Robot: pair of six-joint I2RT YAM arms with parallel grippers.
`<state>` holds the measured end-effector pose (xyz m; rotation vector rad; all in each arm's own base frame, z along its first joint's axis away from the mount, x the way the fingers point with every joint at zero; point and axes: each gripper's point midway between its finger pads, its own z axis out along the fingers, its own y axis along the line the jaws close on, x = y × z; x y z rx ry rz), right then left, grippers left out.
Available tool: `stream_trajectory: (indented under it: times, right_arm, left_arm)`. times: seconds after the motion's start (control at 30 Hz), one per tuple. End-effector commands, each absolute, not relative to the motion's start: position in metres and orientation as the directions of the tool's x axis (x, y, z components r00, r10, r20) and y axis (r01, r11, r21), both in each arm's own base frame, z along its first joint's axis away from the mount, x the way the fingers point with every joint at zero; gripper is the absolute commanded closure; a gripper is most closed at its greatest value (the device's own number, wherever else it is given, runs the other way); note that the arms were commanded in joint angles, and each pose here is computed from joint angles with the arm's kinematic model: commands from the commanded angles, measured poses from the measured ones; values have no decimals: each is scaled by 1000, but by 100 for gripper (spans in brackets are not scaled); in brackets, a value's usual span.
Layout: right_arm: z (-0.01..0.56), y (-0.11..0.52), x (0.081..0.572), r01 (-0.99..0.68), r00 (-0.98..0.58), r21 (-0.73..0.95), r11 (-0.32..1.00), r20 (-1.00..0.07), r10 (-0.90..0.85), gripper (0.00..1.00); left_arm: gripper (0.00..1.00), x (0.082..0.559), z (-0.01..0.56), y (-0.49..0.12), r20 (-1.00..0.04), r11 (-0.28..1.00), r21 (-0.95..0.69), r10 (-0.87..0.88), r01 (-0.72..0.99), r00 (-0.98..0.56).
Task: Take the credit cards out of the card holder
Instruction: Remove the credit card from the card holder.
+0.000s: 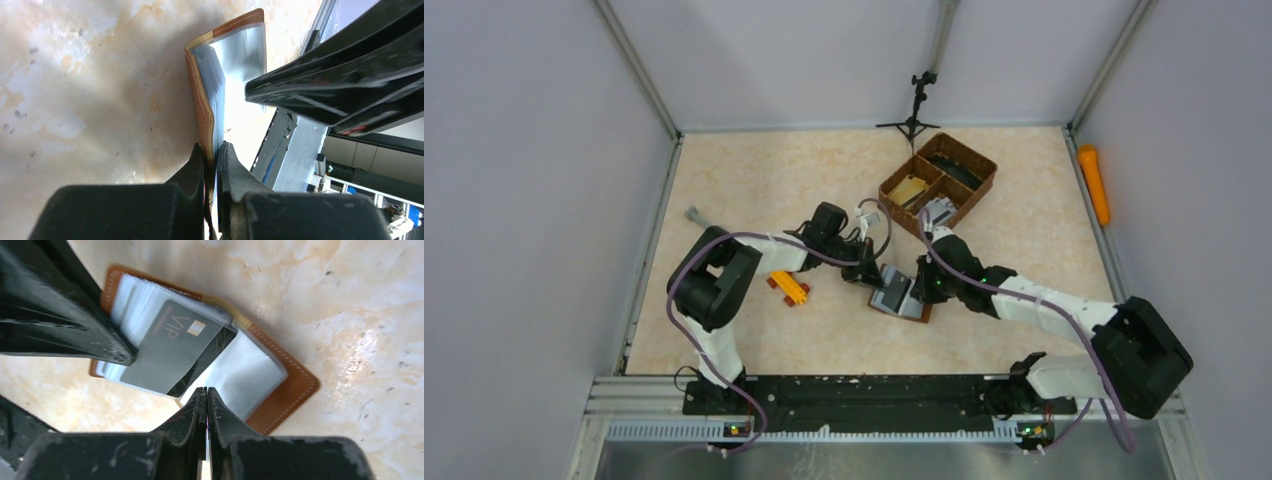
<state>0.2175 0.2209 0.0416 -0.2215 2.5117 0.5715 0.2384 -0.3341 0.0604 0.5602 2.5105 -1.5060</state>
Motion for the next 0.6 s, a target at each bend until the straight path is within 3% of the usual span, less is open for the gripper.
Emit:
stream_trajectory:
  times: [0.0,0.17,0.27,0.4,0.57]
  right_arm:
    - [80,216,227,-258,-781,414,873,-621,63,94]
    - [104,228,222,-289,-766,524,801,-628,134,72]
    - [113,235,220,-295,-773,573,765,-614,162,66]
    - [121,243,218,-295,-788,635,713,-584,194,65]
    - [127,241,220,-277,-788,639,718,-579,210,49]
  left_arm:
    - [100,240,97,-334,-433,328,-815,202,477,-879]
    - [100,235,115,-330,-461,272,-827,171,491,-871]
    - [100,233,124,-326,-486,255,-821,155,510,-860]
    - [100,232,134,-320,-508,238,-818,125,523,-852]
    - [100,230,144,-317,-521,215,-820,103,530,-847]
